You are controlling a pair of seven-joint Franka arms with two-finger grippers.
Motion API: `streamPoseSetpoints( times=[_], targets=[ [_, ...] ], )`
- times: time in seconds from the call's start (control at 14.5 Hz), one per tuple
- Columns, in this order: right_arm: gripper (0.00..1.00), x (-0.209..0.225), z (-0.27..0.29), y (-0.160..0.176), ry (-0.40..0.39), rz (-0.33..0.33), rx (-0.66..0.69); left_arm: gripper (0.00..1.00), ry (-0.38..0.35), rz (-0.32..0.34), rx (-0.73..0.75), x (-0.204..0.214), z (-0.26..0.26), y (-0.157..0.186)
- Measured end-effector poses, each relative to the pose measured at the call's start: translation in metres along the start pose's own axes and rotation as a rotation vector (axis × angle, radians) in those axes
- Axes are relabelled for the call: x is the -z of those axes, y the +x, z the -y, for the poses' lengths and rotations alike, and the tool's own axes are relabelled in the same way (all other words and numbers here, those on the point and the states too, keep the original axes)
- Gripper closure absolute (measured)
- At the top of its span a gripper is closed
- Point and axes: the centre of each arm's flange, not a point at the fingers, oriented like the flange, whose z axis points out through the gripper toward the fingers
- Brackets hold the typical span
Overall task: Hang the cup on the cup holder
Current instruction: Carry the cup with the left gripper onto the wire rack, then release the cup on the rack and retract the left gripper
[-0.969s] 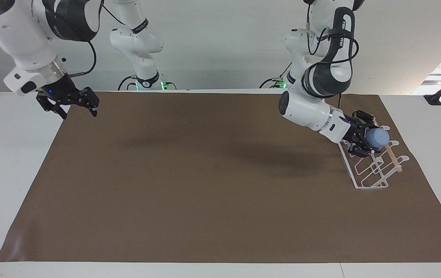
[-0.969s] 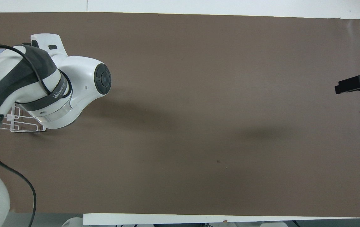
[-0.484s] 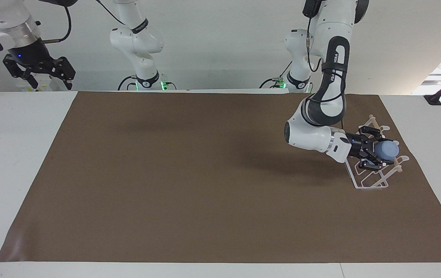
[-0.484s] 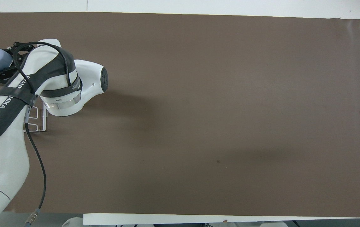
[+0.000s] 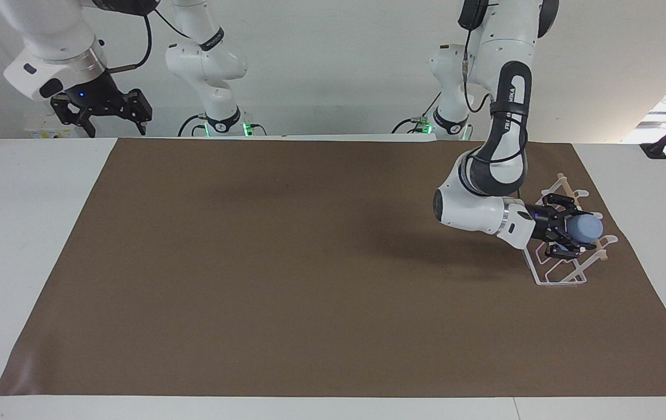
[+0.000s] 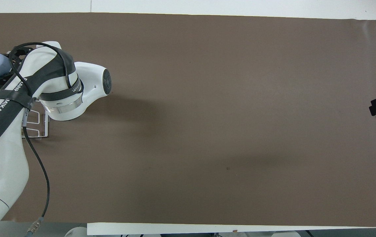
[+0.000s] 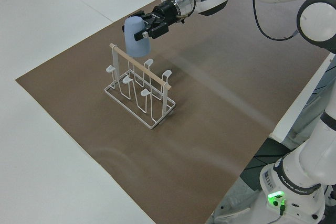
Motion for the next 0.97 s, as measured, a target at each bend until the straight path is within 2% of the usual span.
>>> streamPoseSetpoints(
  times=[0.35,0.48,0.55,0.76,0.97],
  targets=[
    [0.00,-0.004,0.001,-0.001,0.002,0.012,0.001,0.23,-0.088,0.075,-0.086,-0.018,-0.011,-0.005],
    [0.00,-0.004,0.001,-0.002,0.002,0.012,0.001,0.05,-0.110,0.103,-0.122,-0.032,-0.013,-0.008],
    [0.00,-0.004,0.001,-0.002,0.002,0.012,0.001,0.00,-0.110,0.117,-0.126,-0.034,-0.013,-0.009],
    [0.00,-0.005,0.001,-0.002,0.002,0.013,0.001,0.00,-0.108,0.146,-0.109,-0.030,-0.015,-0.004],
    [0.00,-0.005,0.006,-0.001,0.025,0.009,0.011,0.00,-0.111,0.202,-0.083,-0.023,-0.008,0.040]
  ],
)
